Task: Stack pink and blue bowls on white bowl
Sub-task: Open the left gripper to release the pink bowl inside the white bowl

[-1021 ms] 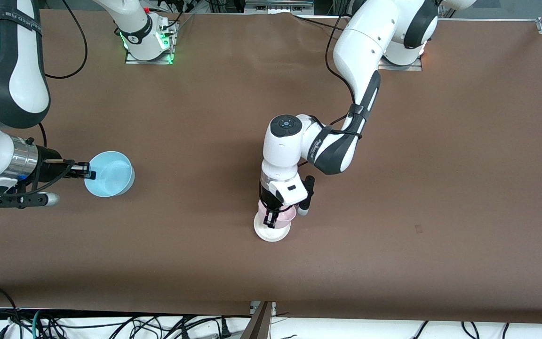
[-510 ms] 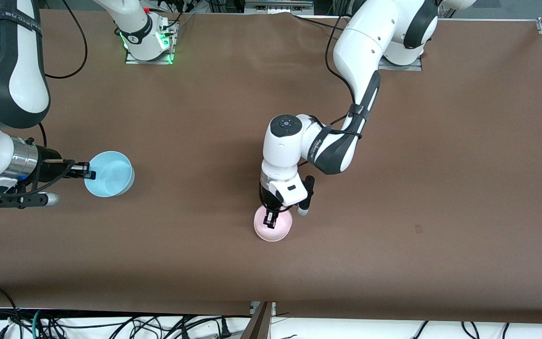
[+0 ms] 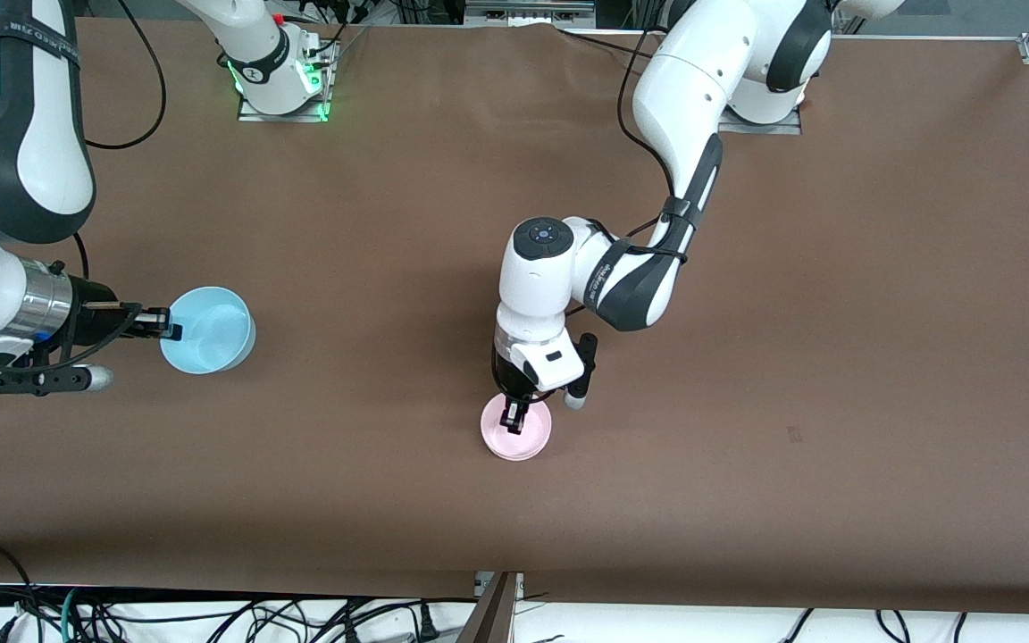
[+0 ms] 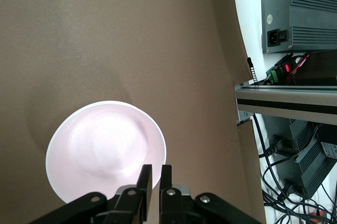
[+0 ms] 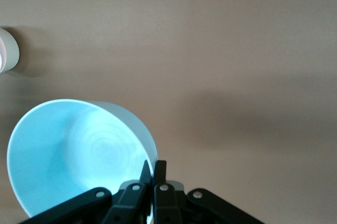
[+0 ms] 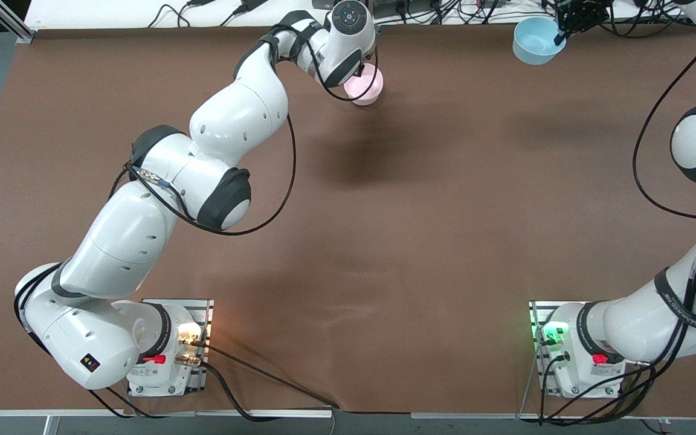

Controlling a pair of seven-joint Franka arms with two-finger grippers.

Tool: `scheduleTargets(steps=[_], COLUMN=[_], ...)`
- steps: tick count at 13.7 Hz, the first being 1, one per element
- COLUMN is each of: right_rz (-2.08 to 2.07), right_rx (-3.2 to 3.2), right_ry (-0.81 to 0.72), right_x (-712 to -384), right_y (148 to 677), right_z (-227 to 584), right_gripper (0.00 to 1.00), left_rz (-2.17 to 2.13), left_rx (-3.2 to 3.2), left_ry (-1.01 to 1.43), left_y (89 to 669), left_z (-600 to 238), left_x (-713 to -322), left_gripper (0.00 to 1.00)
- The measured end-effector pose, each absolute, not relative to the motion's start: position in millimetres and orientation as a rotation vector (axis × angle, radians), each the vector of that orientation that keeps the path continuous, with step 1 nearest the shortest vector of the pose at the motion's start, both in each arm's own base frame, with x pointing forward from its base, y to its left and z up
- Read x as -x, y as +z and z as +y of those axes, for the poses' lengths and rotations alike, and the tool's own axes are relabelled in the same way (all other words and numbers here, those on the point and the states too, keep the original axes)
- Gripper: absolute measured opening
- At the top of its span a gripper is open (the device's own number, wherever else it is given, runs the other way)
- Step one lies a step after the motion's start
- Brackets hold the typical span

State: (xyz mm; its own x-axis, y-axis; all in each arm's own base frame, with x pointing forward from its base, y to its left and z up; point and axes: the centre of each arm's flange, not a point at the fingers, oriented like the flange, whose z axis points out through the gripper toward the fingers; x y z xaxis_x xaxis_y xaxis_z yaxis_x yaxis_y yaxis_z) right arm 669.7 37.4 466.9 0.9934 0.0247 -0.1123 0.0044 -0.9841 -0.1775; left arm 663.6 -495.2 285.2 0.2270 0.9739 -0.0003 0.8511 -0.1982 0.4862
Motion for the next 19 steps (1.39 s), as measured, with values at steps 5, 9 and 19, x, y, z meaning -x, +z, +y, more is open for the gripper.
scheduleTargets(steps=[5,9,19], right_rz=[0.002,0.006,0.011], right_rx=[2.962,2.963,2.963], right_ry=[0.182,0.185,0.185], right_x=[-668.2,-668.5,-668.7], right_y=[466.3,464.9,464.6], right_z=[60.8,61.9,60.5], right_gripper=[0.02,0.02,0.02], left_rz=[1.689,1.698,1.671], left_rx=[-2.121,-2.132,-2.116], left_ry=[0.453,0.471,0.549], left_y=[285.6,270.1,229.7], left_z=[-490.9,-485.7,-478.2], left_x=[-666.8,-669.7,-675.1], left_gripper=[0.01,0.01,0.01])
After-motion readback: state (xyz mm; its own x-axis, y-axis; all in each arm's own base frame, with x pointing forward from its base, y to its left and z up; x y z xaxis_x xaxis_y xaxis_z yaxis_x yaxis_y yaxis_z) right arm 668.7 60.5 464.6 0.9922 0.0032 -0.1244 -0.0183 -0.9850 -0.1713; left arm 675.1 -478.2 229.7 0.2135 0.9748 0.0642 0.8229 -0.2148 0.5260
